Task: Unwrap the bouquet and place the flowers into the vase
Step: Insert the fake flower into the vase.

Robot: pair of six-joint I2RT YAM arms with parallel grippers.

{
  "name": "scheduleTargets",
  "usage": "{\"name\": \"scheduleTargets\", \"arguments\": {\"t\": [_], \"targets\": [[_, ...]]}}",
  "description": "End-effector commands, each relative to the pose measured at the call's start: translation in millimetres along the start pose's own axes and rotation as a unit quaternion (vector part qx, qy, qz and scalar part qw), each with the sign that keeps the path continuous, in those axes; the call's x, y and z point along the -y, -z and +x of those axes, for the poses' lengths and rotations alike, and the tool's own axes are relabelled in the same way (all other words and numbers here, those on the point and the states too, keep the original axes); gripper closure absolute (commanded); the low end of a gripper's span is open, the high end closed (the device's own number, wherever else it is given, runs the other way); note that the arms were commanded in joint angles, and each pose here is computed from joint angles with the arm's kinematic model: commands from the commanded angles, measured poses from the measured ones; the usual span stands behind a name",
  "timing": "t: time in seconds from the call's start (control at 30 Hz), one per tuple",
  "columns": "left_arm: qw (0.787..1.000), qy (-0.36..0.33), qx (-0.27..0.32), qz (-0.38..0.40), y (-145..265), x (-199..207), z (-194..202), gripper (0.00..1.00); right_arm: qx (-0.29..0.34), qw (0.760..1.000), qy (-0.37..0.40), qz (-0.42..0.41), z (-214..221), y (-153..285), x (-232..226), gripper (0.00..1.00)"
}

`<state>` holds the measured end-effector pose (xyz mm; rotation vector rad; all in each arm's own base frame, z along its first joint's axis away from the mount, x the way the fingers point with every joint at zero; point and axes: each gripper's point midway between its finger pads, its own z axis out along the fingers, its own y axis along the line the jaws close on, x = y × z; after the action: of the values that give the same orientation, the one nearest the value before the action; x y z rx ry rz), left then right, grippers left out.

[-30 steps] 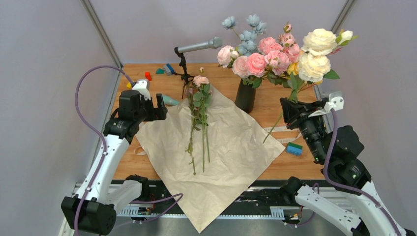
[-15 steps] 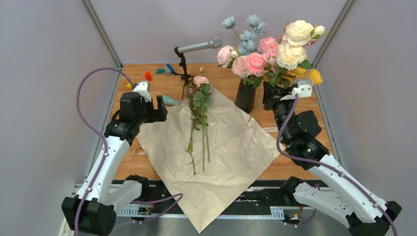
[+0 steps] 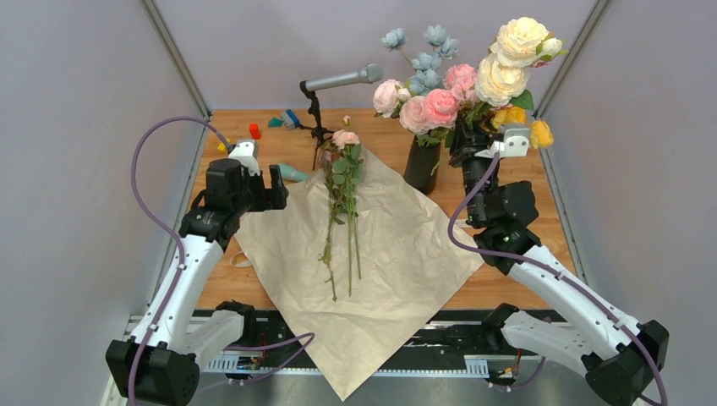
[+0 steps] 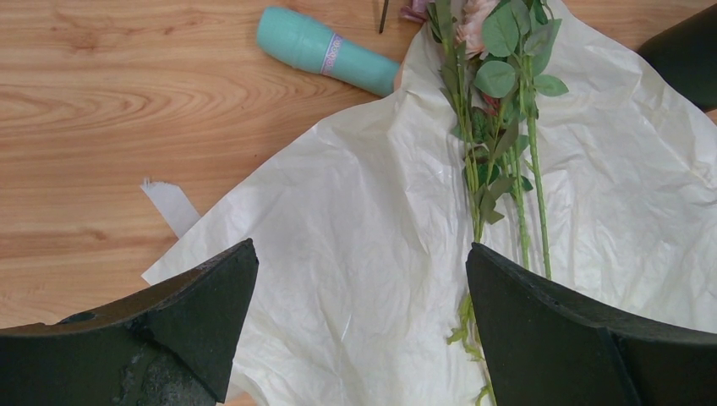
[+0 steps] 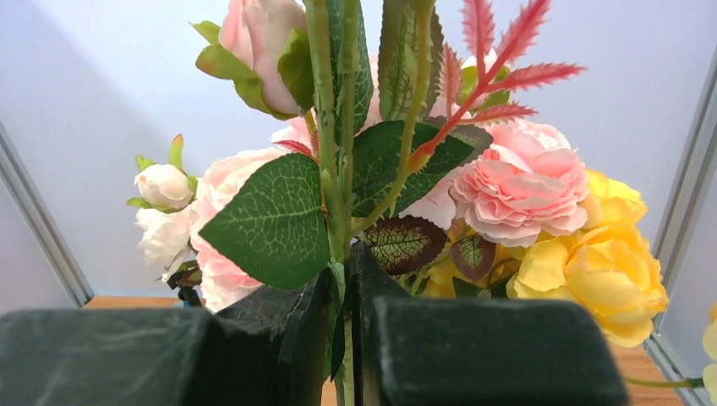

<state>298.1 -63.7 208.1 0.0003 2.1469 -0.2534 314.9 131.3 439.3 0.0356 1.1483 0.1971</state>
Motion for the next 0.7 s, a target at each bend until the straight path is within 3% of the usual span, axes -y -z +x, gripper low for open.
{"name": "scheduleTargets", "arguments": {"t": [0.0,0.67], "targets": [[1.000,-0.011,0.028,0.005,3.5,1.2,-12.9,0.00,0.059,0.998,-0.008,0.005,-31.1,-10.2,2.9,1.00],[1.000,-0.010,0.027,0.011,3.3,3.2,-11.4,0.00,0.085,0.996,-0.033,0.011,-48.7,-33.0,0.5,1.00]]}}
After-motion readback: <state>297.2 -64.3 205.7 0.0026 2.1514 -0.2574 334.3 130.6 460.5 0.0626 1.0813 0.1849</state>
